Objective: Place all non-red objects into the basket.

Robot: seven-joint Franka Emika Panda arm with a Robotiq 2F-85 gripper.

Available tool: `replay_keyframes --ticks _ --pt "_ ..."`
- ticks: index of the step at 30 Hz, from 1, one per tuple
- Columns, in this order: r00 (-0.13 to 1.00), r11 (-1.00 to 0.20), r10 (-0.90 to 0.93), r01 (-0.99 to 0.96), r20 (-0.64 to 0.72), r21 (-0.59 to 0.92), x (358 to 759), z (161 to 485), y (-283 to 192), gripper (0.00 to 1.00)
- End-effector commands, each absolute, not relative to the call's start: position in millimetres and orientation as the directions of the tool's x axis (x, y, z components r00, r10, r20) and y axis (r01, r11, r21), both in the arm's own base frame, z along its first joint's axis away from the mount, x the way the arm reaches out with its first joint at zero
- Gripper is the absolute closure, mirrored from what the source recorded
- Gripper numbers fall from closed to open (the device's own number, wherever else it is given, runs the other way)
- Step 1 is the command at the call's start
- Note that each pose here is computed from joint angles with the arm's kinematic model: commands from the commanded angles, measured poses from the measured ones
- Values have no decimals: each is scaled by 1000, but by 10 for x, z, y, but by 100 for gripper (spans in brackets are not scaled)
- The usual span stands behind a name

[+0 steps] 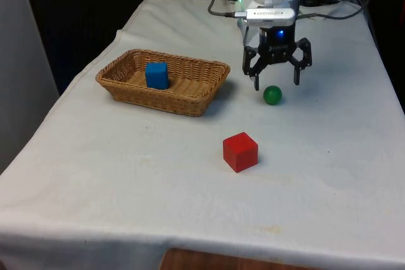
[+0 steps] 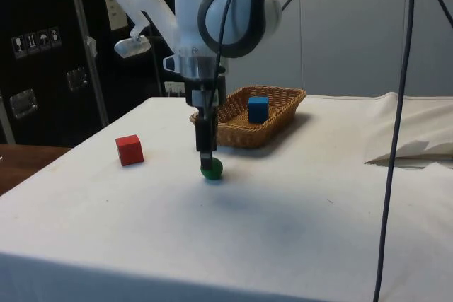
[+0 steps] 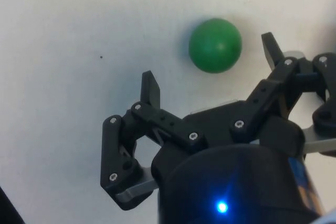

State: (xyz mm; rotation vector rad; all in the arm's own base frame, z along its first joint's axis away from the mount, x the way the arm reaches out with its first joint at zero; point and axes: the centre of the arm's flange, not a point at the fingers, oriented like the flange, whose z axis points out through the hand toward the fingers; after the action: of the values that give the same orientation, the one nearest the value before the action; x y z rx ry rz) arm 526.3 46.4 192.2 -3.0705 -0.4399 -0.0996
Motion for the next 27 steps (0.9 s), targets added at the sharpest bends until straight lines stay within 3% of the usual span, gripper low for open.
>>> replay_keyframes --ticks 1,27 --pt "958 -959 279 282 69 -28 5273 1910 465 0" --pt "957 -959 279 281 77 -16 5294 1673 492 0"
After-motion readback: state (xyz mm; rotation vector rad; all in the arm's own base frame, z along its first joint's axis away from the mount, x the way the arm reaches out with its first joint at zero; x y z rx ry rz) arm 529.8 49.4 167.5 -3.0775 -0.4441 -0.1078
